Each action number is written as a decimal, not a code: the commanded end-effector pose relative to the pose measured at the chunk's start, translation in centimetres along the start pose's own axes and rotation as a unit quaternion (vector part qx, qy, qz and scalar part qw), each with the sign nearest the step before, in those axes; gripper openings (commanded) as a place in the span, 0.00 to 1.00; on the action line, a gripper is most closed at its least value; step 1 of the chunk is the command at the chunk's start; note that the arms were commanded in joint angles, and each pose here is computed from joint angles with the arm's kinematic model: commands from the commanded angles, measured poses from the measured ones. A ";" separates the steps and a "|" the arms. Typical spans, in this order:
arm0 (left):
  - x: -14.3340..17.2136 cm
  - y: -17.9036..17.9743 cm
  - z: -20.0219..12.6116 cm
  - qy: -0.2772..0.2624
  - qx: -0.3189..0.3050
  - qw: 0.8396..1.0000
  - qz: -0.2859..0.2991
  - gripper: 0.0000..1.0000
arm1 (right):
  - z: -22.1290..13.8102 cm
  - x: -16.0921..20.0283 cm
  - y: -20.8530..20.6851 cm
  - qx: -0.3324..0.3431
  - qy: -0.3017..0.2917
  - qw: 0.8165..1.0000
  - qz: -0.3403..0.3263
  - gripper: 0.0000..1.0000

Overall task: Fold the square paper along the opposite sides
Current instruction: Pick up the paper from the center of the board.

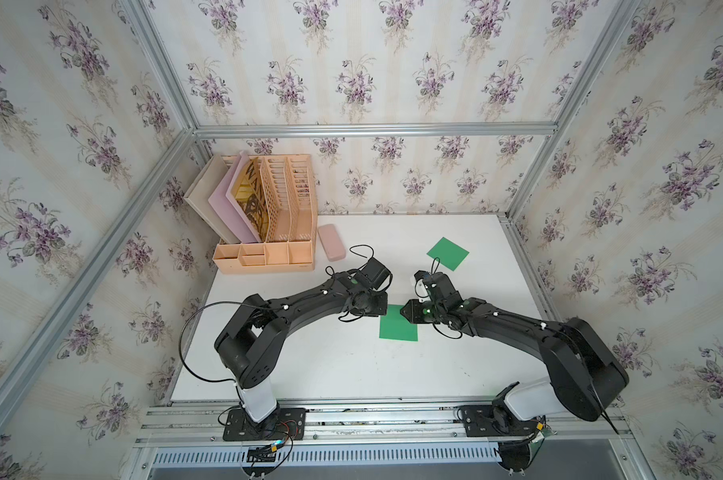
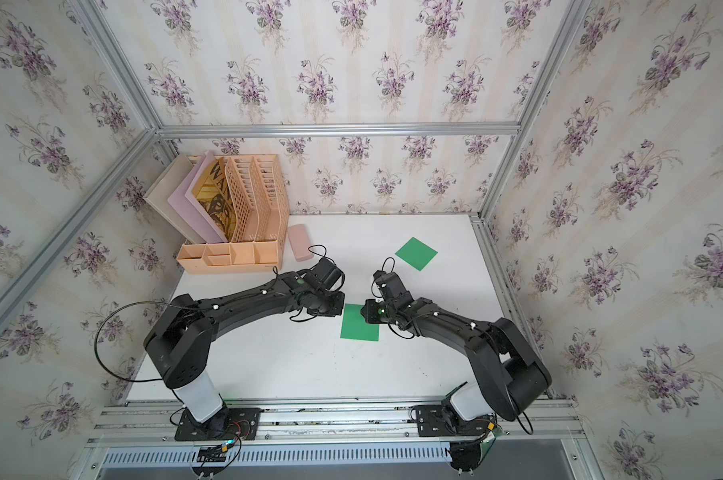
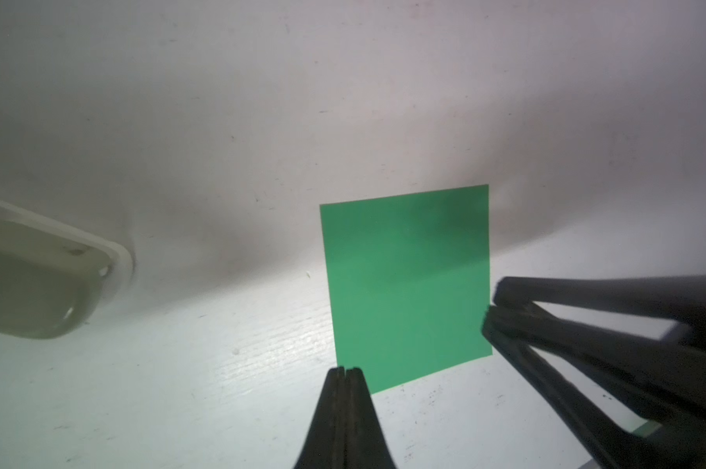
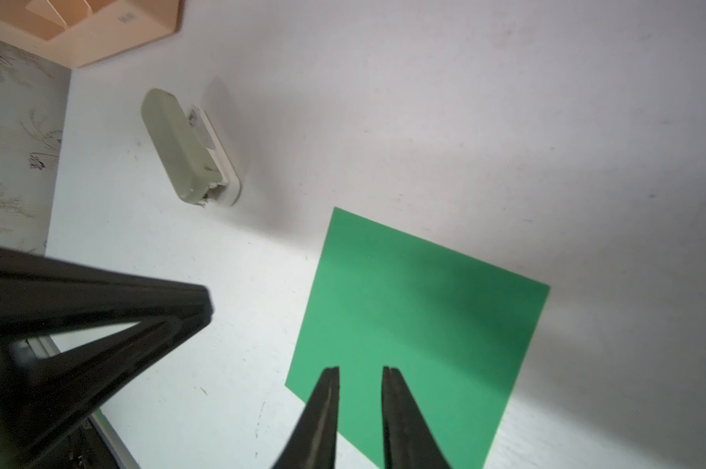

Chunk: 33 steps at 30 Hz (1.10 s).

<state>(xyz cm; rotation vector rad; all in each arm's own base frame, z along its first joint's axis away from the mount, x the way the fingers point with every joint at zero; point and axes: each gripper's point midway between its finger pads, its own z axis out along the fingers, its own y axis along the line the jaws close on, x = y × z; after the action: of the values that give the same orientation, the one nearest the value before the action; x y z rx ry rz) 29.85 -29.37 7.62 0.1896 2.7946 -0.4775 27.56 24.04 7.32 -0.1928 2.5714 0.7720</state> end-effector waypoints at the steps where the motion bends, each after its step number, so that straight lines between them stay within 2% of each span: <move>1: 0.4 -1.7 0.2 0.025 0.042 0.999 0.024 0.00 | -1.1 0.5 -1.0 0.036 0.009 0.999 -0.004 0.35; 4: 1.4 -3.2 1.0 0.066 0.082 0.994 0.029 0.00 | -1.4 1.3 -2.3 0.066 0.018 0.998 -0.004 0.42; 8: 2.2 -5.0 1.0 0.099 0.127 0.986 0.028 0.00 | -1.6 2.6 -3.6 0.093 0.037 0.995 0.009 0.45; 13: 2.5 -4.1 0.4 0.119 0.093 0.988 0.033 0.00 | -2.2 3.4 -4.0 0.098 0.038 0.994 0.021 0.52; 18: 2.6 -2.1 1.4 0.129 0.047 0.990 0.020 0.00 | -2.3 3.4 -4.0 0.103 0.043 0.993 0.026 0.58; 26: 2.5 -1.0 3.3 0.133 0.049 0.990 -0.019 0.00 | -0.7 3.9 -4.1 0.098 0.063 0.993 0.036 0.60; 33: 2.4 -1.6 4.1 0.137 0.064 0.988 -0.035 0.00 | 0.2 4.5 -4.6 0.100 0.073 0.992 0.042 0.61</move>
<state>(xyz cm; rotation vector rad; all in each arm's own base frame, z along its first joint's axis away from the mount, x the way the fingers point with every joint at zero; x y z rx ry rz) 28.11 -31.41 3.53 0.2209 3.0584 -0.6537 24.56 19.98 2.83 -0.0962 2.7998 0.5214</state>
